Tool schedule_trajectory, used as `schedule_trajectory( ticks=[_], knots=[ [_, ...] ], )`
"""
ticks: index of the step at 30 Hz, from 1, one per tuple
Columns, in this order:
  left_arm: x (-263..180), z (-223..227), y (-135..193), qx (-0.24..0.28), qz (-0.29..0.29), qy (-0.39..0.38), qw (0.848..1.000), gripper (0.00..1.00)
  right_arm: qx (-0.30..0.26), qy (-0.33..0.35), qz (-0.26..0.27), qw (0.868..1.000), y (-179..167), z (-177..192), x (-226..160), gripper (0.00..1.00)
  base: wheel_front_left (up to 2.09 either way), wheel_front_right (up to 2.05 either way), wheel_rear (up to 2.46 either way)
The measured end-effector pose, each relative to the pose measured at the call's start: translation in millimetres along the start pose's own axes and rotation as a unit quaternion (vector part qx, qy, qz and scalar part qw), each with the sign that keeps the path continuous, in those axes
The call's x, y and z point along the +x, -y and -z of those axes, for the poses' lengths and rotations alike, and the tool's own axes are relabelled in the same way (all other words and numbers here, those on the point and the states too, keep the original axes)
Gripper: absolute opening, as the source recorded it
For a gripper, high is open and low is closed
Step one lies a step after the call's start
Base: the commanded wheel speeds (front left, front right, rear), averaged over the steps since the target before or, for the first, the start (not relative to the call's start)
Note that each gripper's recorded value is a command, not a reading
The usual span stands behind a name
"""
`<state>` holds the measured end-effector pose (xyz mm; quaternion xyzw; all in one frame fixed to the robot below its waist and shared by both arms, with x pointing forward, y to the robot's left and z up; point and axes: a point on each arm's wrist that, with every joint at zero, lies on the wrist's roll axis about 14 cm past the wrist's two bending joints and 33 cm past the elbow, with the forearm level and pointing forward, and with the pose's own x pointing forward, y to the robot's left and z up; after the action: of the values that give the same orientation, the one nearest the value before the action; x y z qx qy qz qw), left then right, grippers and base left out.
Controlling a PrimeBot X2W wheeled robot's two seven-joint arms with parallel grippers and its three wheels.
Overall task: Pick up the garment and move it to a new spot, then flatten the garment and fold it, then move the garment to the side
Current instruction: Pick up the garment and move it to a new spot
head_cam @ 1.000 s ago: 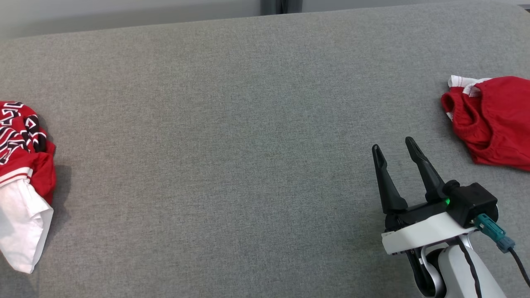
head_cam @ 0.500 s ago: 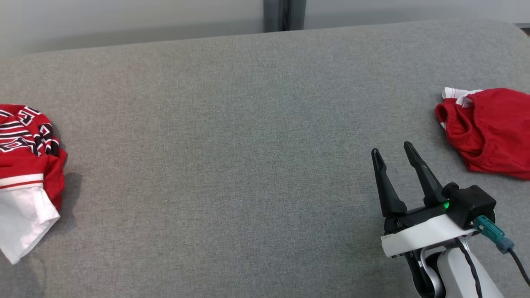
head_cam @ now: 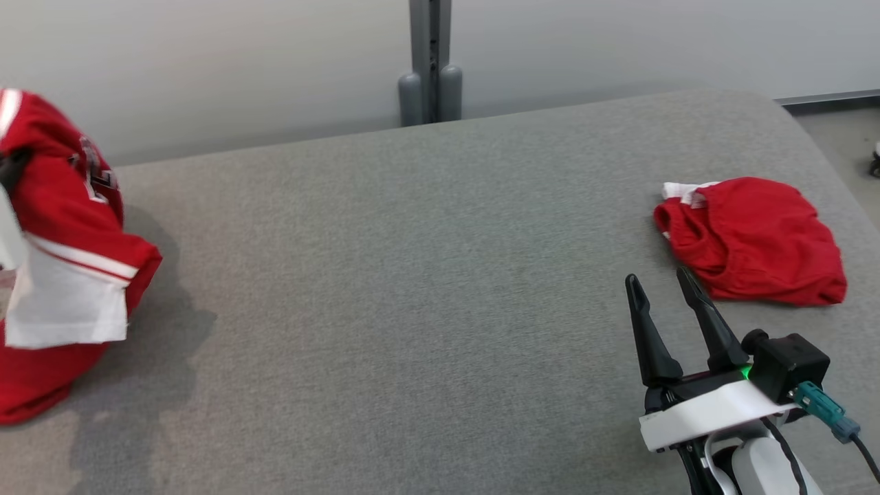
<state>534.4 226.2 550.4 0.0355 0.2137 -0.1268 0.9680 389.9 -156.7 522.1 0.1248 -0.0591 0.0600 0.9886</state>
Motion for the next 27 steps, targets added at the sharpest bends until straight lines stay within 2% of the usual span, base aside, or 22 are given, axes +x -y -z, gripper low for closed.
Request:
schedule_trajectory(
  ticks=[4,8,12,15,17,20,23,27],
  knots=[
    [2.4,-37.5,56.5,0.026,0.067,0.043,0.996,0.0,-0.003,0.012,0.02,1.0,10.8,-10.3,-14.3,1.0,0.0,0.0,0.0],
    [-2.1,-65.8,118.9,0.044,0.14,0.078,0.986,0.0,-0.007,0.028,0.042,0.999,23.2,-22.3,-27.3,1.0,0.0,0.0,0.0],
    [-18.3,-109.3,183.0,0.05,0.21,0.145,0.966,0.0,-0.012,0.042,0.064,0.997,36.3,-32.2,-38.6,1.0,0.0,0.0,0.0],
    [-37.2,-140.2,218.2,0.037,0.253,0.2,0.946,0.0,-0.015,0.047,0.073,0.996,41.8,-36.2,-42.2,1.0,0.0,0.0,0.0],
    [-46.3,-153.3,228.8,0.027,0.268,0.225,0.936,0.0,-0.016,0.048,0.078,0.996,45.0,-36.9,-42.6,1.0,0.0,0.0,0.0],
    [-51.3,-153.1,237.0,0.013,0.284,0.228,0.931,0.0,-0.017,0.048,0.08,0.996,46.6,-36.5,-40.5,1.0,0.0,0.0,0.0],
    [-44.1,-126.0,231.4,-0.006,0.282,0.199,0.938,0.0,-0.016,0.043,0.078,0.996,46.3,-32.7,-37.5,1.0,0.0,0.0,0.0],
    [-24.1,-61.1,207.8,-0.055,0.259,0.132,0.955,0.0,-0.013,0.032,0.071,0.997,42.3,-24.9,-31.8,1.0,0.0,0.0,0.0]
  ],
)
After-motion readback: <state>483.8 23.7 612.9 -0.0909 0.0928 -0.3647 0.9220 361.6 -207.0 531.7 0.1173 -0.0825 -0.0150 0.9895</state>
